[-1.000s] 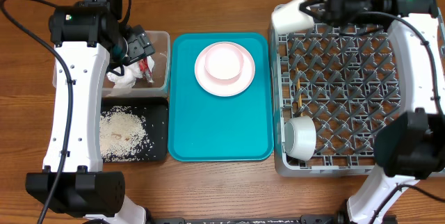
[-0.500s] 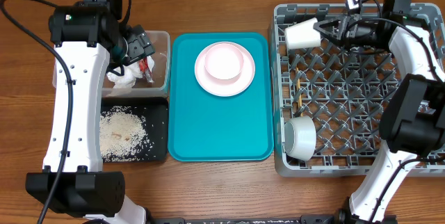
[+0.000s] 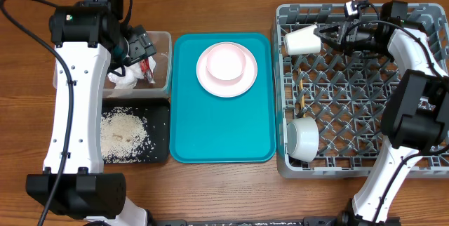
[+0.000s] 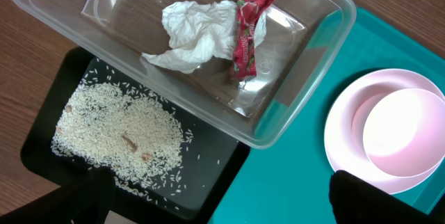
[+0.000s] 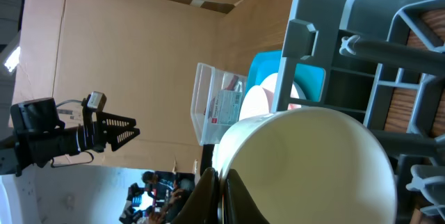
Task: Sort waste into correct bins and load items into the dishwasher
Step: 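Lower the cup into the rack's upper area and release it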
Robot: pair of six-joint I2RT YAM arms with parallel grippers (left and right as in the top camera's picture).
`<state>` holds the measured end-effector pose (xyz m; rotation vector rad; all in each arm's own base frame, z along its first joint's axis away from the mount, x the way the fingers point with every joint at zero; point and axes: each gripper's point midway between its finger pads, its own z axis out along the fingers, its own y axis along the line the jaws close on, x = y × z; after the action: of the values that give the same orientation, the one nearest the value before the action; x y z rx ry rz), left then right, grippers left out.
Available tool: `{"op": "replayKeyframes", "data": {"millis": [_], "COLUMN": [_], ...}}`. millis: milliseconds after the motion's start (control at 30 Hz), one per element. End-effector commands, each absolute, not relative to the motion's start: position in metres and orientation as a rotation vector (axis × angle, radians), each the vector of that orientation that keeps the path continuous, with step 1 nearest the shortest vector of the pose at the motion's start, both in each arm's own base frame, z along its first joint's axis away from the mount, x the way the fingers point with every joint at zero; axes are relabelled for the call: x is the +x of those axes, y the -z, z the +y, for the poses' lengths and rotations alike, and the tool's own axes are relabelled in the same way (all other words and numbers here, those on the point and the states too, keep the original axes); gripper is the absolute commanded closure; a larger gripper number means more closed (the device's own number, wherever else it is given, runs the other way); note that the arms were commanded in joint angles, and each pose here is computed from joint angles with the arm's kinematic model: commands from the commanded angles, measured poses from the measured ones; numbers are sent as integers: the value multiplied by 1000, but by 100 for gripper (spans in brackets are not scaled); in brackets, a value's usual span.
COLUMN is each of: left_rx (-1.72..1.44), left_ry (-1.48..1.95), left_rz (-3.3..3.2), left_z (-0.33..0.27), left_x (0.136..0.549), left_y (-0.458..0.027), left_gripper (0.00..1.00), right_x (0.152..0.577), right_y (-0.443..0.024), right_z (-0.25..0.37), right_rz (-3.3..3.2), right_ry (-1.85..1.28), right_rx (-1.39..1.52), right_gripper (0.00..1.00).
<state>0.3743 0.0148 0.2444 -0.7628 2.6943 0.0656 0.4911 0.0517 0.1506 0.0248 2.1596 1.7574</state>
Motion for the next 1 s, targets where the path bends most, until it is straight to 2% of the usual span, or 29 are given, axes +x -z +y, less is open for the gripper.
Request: {"op": "replayKeyframes", "data": {"millis": [0, 67, 233, 467, 767, 967], "left_rx": [-760, -760, -759, -759, -759, -759], "left_ry": [-73, -73, -73, -73, -74, -74], "left_rz": [2681, 2681, 2682, 2682, 2681, 2681], "left_z": [16, 16, 16, 16, 16, 16], "left_x": [375, 375, 375, 375, 375, 375], "left_y": [-248, -248, -248, -248, -248, -248], "left_gripper": [0, 0, 0, 0, 0, 0], "right_x": [493, 492, 487, 474, 463, 453], "right_y": [-128, -123, -111, -116, -143, -173], "right_z": [50, 45, 33, 22, -19, -41], "right_rz": [2235, 2264, 2341, 2347, 2459, 2538], "right_ry": [-1681, -1659, -1606, -1589, -1300, -1003], "right_rx": [44, 75, 159, 145, 230, 346], "right_gripper": [96, 96, 79, 62, 53, 52]}}
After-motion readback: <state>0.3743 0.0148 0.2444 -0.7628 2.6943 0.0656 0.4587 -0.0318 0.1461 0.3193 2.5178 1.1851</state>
